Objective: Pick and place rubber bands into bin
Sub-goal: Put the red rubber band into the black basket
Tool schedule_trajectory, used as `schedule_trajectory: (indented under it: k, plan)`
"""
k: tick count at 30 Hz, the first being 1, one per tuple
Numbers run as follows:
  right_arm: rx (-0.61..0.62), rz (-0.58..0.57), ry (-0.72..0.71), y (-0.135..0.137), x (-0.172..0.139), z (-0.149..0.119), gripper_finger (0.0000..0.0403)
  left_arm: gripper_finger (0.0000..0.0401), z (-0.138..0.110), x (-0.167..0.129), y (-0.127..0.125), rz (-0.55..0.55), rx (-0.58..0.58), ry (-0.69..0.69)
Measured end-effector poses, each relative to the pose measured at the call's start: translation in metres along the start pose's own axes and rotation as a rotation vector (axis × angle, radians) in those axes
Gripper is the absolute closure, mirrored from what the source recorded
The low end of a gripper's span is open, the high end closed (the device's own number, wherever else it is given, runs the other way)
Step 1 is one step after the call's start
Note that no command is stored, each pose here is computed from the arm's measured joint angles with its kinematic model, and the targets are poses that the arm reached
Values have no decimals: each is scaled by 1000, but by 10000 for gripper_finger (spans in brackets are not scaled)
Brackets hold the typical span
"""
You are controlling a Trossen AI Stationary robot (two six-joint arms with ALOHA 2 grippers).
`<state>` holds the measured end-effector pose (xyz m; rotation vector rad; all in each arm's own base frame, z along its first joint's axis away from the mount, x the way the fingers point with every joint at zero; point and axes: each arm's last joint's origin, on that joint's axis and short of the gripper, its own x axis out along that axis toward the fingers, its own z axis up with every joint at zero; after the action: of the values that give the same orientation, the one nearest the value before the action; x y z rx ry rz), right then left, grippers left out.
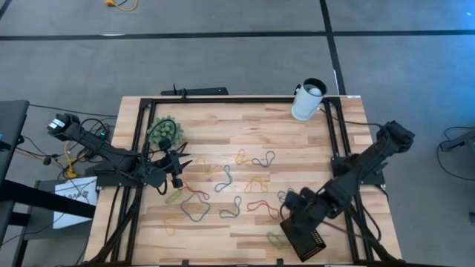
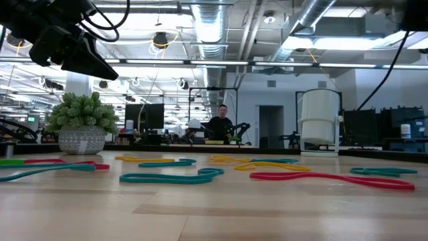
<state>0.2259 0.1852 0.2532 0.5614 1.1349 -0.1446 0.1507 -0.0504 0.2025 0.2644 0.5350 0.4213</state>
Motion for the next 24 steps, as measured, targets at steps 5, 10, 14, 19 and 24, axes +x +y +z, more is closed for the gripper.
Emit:
schedule_trajectory:
  k: [5, 10, 14, 19, 24]
  plan:
    - [7, -113, -129, -17, -2, 23, 336, 300, 0, 0, 0, 0, 0, 0]
    - [-64, -178, -86, -32, 26, 52, 336, 300, 0, 0, 0, -1, 0, 1]
    - [-122, -134, 38, -42, 58, 71, 336, 300, 0, 0, 0, -4, 0, 1]
    - [-163, -72, 173, -54, 94, 87, 336, 300, 0, 0, 0, -7, 1, 3]
    - [-143, -96, 222, -65, 117, 99, 336, 300, 0, 0, 0, -8, 1, 3]
